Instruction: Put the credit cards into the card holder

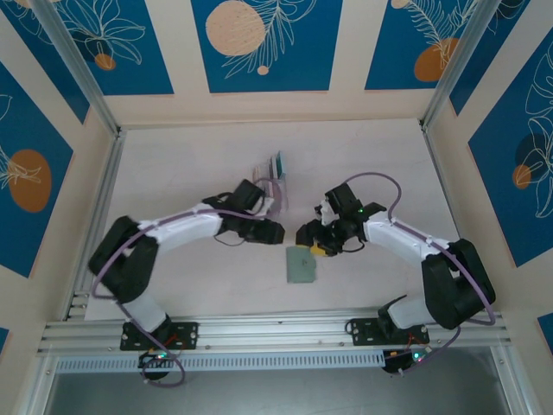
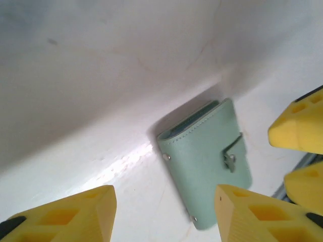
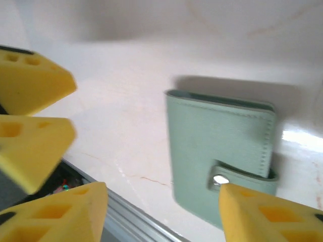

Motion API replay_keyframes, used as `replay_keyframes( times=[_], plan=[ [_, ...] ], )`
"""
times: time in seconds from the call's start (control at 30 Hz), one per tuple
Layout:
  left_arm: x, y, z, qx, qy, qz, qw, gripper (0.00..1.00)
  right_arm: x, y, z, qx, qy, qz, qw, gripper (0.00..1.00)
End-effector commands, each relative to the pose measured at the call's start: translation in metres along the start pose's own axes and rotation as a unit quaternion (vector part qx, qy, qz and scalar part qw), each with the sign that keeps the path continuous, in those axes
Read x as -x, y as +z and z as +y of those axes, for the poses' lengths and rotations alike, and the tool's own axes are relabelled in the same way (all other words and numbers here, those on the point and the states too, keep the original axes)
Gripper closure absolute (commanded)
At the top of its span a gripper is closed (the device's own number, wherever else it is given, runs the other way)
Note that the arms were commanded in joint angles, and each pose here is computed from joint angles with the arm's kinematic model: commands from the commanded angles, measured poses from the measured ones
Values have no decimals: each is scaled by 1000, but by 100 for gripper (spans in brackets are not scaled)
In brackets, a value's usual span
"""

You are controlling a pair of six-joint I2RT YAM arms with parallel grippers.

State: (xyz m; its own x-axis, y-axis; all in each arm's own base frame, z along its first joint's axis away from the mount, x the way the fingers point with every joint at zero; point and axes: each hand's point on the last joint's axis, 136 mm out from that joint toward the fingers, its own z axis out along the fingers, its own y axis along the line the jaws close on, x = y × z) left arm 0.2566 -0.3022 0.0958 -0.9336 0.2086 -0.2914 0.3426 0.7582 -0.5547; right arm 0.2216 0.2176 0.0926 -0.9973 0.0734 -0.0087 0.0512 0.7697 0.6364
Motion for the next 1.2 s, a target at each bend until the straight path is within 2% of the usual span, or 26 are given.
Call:
replay_keyframes(
  times=[0.0,0.03,0.07,0.17,0.23,0.27,0.37,0.5,0.63,0.67,0.8,0.87,0.93,0.97,1.07,1.13,1.17],
  plan=[
    [7,-43,7,3,-12,-52,999,37,6,-28,12,-11,-30,-33,999,24],
    [10,-58,12,8,-14,-75,997,29,12,-36,12,-23,-40,-53,998,12],
    [13,-70,17,14,-16,-96,995,25,16,-43,12,-34,-49,-70,996,0],
    [26,-109,39,64,-17,-172,983,16,35,-67,10,-71,-76,-127,986,0],
    [34,-138,57,127,-8,-223,967,13,50,-86,2,-126,-86,-179,972,1],
    [37,-151,66,162,-5,-244,956,10,55,-96,0,-146,-95,-203,964,1],
    [42,-191,98,280,-8,-308,909,0,71,-124,2,-187,-132,-277,933,1],
    [43,-226,130,386,-18,-365,847,0,93,-164,-14,-254,-111,-375,885,1],
    [43,-243,151,449,-26,-405,796,0,109,-196,-39,-304,-53,-455,836,1],
    [42,-245,156,462,-28,-411,785,0,113,-198,-45,-305,-48,-463,831,1],
    [42,-243,175,506,1,-424,751,0,137,-182,-56,-252,-97,-480,834,1],
    [43,-235,184,509,26,-437,741,0,143,-180,-61,-236,-122,-510,818,1],
    [42,-226,195,504,46,-453,733,0,145,-175,-63,-244,-197,-548,775,1],
    [42,-228,199,508,45,-463,725,0,146,-172,-67,-252,-211,-553,766,1],
    [45,-225,218,512,42,-453,728,0,151,-158,-90,-270,-214,-538,770,1],
    [47,-216,231,503,36,-438,744,0,156,-152,-107,-271,-195,-531,779,1],
    [46,-212,238,498,36,-435,750,0,158,-151,-111,-271,-196,-535,776,1]
  ],
)
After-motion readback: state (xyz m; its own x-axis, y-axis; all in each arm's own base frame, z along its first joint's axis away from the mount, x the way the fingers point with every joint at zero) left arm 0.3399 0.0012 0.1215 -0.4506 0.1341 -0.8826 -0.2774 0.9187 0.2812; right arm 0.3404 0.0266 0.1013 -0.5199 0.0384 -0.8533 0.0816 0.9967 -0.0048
